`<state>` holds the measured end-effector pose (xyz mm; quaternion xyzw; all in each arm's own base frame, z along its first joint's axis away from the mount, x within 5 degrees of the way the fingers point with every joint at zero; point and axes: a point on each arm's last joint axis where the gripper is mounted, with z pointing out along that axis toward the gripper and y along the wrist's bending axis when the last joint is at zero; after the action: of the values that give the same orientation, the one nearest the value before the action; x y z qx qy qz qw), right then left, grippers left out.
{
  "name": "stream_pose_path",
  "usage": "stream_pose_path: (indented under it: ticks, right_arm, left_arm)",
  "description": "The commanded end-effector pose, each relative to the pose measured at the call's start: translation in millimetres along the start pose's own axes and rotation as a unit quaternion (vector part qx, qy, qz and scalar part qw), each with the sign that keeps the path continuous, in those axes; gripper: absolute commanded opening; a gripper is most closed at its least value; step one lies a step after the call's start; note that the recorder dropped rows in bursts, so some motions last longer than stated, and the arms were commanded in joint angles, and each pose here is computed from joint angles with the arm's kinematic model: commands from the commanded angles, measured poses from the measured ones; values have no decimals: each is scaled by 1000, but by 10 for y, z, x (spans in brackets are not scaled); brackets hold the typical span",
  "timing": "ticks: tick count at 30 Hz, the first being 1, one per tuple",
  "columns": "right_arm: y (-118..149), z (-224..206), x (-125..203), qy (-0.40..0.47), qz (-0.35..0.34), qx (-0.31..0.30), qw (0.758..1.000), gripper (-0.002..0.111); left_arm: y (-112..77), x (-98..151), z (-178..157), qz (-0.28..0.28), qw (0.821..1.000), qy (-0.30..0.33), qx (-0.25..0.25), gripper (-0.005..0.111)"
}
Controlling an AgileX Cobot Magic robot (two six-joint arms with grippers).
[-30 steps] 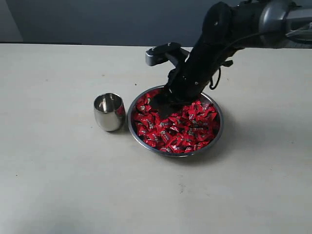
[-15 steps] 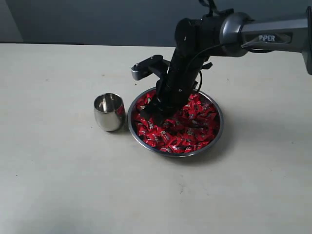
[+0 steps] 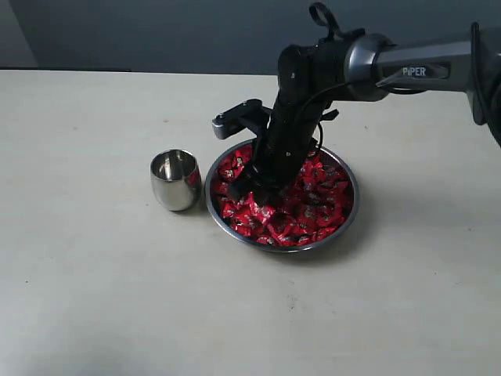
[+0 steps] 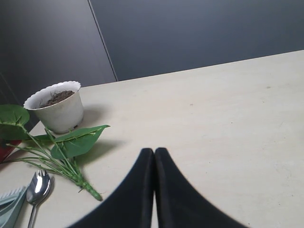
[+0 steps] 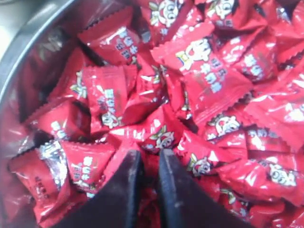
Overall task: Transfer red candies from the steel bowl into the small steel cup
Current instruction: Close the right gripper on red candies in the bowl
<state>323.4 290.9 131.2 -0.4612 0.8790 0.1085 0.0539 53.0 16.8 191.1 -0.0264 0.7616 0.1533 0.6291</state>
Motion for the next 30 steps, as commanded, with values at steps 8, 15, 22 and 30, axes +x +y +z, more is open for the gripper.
stream_pose_path:
  ticks: [8, 15, 22, 30]
  right_arm:
    - [13, -243, -108, -29, 26, 7, 999, 0]
    - [38, -422, -161, -51, 25, 10, 998, 0]
    - [73, -438, -148, -44, 35, -7, 998, 0]
    - [129, -624, -166, -68, 40, -16, 997, 0]
  left_arm:
    - [-1, -9, -2, 0, 1000, -8, 1, 0]
    - [-1, -9, -2, 0, 1000, -8, 1, 0]
    - [-1, -9, -2, 0, 1000, -8, 1, 0]
    - [-1, -9, -2, 0, 1000, -8, 1, 0]
